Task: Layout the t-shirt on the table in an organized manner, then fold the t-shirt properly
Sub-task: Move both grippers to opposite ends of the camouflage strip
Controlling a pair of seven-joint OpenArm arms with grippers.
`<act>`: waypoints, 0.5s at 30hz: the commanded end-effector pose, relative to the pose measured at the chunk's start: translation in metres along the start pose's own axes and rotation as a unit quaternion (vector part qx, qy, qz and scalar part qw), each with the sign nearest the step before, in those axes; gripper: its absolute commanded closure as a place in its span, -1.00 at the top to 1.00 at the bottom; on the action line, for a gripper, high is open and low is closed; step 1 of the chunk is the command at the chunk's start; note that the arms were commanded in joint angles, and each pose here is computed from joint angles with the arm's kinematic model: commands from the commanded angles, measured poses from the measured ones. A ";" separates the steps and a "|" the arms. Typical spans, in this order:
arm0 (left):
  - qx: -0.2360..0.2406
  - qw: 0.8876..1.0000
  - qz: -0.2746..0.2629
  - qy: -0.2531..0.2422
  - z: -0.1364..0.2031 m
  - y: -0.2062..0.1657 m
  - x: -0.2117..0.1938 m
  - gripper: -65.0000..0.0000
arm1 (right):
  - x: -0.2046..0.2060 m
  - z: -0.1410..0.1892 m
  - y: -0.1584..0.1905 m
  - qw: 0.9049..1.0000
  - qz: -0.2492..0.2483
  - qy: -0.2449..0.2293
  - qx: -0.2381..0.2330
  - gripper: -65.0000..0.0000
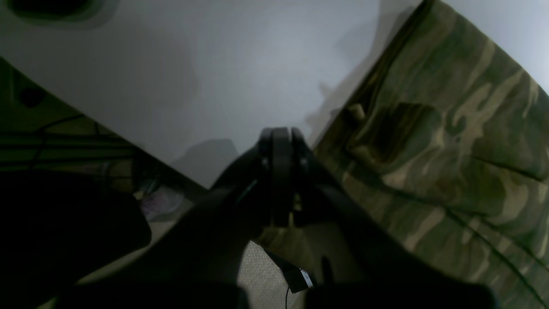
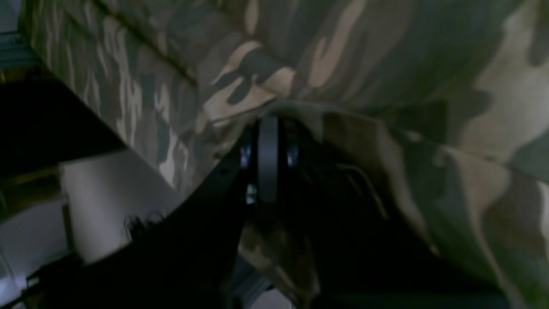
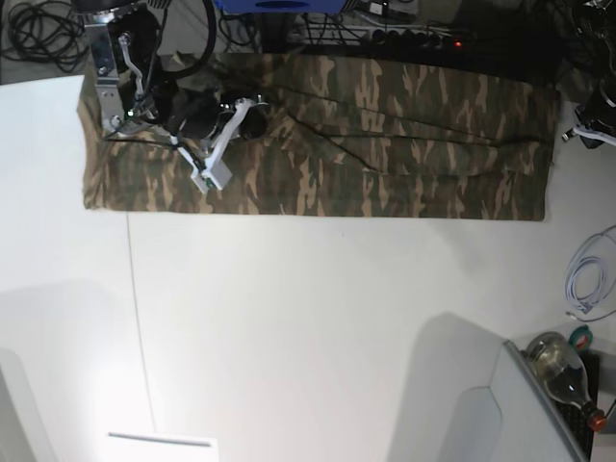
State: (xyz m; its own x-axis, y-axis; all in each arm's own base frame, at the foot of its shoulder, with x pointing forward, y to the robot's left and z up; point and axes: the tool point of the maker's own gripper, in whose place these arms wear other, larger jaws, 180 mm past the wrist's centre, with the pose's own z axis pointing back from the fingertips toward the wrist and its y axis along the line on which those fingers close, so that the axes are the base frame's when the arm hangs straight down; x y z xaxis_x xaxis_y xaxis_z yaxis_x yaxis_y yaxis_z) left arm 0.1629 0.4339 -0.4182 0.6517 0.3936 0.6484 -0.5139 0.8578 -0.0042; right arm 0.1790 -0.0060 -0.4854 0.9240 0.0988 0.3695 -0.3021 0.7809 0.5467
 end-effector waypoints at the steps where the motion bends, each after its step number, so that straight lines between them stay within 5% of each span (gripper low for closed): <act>1: 0.004 1.000 -0.012 -0.024 0.004 0.004 0.019 -1.00 | 0.018 0.010 0.007 0.999 0.014 -0.032 0.007 -0.95; 6: -0.002 0.999 -0.019 -0.035 0.007 -0.003 0.027 -1.00 | 0.039 0.082 -0.006 0.991 0.042 -0.109 -0.058 -0.95; 15: -0.082 0.993 -0.082 0.021 -0.016 -0.077 -0.013 -1.00 | 0.001 0.118 -0.128 0.976 -0.056 -0.076 -0.198 -0.95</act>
State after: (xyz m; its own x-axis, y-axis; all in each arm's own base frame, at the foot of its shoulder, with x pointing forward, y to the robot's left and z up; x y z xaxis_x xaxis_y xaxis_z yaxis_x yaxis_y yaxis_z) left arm 0.1999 0.3522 -0.4495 0.7608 0.2689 0.5906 -0.2900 0.9551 -0.0612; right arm 0.1795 -0.1801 -0.4763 0.9109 -0.0703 0.4066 -0.0426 0.9641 0.2622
